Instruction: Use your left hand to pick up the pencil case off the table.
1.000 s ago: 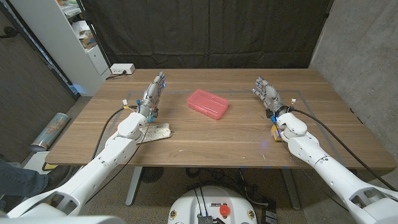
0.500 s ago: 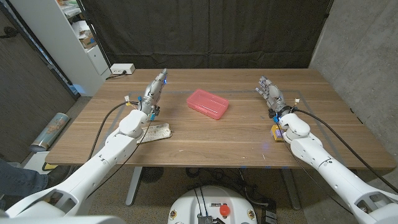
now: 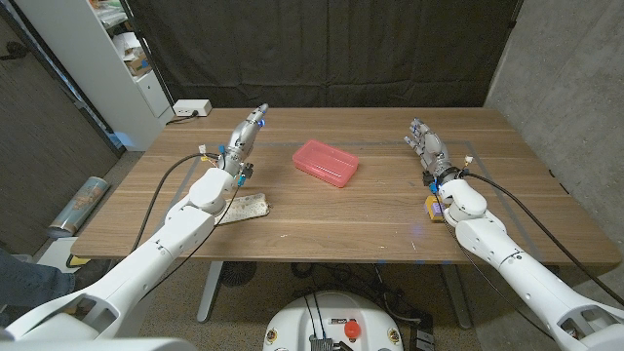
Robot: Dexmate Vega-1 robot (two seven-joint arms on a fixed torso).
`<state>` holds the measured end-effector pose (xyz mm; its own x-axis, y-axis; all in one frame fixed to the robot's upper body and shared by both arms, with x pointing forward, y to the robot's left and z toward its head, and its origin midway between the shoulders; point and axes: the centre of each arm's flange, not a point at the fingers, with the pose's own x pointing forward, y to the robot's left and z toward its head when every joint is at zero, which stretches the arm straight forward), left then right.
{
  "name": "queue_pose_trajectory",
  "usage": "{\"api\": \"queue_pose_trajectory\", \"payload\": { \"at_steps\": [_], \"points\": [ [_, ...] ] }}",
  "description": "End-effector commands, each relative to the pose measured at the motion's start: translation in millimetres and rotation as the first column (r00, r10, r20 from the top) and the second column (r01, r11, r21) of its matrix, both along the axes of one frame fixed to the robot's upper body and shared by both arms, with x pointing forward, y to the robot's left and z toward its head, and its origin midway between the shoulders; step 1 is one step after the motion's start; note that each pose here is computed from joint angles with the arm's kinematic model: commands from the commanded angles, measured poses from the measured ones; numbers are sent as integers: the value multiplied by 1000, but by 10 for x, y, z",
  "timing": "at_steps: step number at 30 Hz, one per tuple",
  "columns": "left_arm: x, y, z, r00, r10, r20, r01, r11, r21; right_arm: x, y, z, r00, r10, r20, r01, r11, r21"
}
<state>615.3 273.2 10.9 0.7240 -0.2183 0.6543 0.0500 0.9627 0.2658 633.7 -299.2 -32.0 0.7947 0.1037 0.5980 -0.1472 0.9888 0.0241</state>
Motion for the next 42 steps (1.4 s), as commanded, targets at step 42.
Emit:
{"api": "queue_pose_trajectory", "payload": {
  "at_steps": [42],
  "points": [
    [-167,-267,288,940,121,319,-214,937,275,-140,20,-27,999,-46,25,45,998,36]
  ]
}}
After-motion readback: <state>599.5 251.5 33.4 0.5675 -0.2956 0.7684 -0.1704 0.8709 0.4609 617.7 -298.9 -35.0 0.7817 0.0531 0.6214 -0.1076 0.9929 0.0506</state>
